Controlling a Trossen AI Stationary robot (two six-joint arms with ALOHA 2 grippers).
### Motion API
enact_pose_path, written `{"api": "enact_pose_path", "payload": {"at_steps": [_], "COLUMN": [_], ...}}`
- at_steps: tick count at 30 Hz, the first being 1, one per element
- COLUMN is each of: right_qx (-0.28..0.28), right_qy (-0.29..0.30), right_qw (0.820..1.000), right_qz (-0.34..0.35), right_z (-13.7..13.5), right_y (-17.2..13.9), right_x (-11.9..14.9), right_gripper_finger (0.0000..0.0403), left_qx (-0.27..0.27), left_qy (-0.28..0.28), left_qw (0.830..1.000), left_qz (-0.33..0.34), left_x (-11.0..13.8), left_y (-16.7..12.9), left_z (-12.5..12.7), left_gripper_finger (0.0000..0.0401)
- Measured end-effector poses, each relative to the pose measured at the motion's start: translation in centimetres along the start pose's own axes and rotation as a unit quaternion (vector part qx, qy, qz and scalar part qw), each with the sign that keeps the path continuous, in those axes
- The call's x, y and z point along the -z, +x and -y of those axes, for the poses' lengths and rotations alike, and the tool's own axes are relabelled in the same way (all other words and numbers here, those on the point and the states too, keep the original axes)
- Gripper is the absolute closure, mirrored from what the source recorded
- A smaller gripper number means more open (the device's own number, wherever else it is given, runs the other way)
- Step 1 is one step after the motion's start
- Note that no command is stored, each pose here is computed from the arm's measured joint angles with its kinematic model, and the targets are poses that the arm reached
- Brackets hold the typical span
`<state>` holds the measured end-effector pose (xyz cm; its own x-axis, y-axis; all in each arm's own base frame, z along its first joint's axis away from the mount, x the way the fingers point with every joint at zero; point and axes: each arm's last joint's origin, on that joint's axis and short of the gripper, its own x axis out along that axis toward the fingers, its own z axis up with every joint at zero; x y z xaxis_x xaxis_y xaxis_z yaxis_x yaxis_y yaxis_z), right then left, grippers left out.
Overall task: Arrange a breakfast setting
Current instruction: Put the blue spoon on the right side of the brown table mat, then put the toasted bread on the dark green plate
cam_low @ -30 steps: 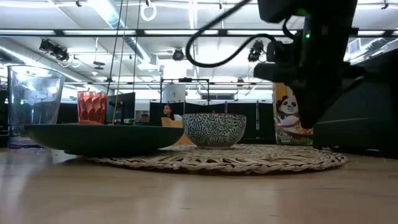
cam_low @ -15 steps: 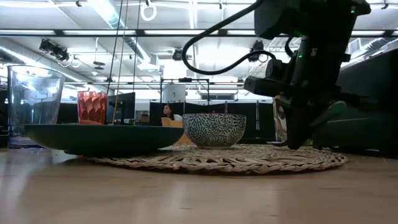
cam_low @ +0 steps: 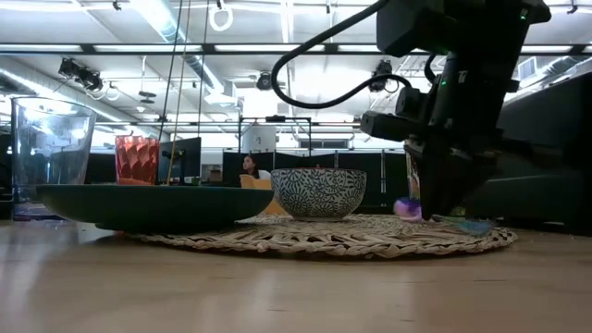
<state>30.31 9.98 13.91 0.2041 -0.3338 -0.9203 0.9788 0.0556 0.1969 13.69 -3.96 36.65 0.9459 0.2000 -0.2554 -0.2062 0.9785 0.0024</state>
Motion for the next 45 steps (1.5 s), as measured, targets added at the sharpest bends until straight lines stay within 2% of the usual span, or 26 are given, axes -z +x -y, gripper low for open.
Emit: {"api": "enact_pose_path", "payload": {"at_steps": [7,11,20,25,31,37,45], "right_qx": [0.003,0.017,0.041,0.072,0.078,0.064,0.066], "right_qy": [-0.004,-0.026,-0.158,-0.191,-0.212,-0.211,-0.180], "right_qw": [1.000,1.000,0.986,0.977,0.972,0.974,0.981], "right_qz": [0.002,0.002,0.044,0.055,0.058,0.059,0.039], "right_z": [0.1,0.1,-0.2,1.9,4.1,6.0,10.3], "right_y": [0.0,-0.7,-10.1,-13.8,-16.1,-16.6,-16.3], "right_x": [0.0,-0.4,-4.6,-7.0,-8.7,-9.8,-12.9], "right_gripper_finger": [0.0338,0.0339,0.0338,0.0322,0.0268,0.0224,0.0224], "left_qx": [0.000,0.000,-0.001,0.000,-0.002,-0.004,-0.006], "left_qy": [0.000,0.000,0.011,0.007,0.024,0.038,0.048], "left_qw": [1.000,1.000,1.000,1.000,1.000,0.999,0.999], "left_qz": [0.000,0.000,0.001,0.006,0.009,-0.003,-0.020], "left_x": [0.0,0.0,0.0,-0.1,-0.2,0.0,0.3], "left_y": [0.0,0.0,0.0,0.0,0.2,1.1,2.7], "left_z": [0.0,0.0,0.0,0.0,0.1,0.7,1.7], "left_gripper_finger": [0.0209,0.0209,0.0209,0.0209,0.0209,0.0209,0.0209]}}
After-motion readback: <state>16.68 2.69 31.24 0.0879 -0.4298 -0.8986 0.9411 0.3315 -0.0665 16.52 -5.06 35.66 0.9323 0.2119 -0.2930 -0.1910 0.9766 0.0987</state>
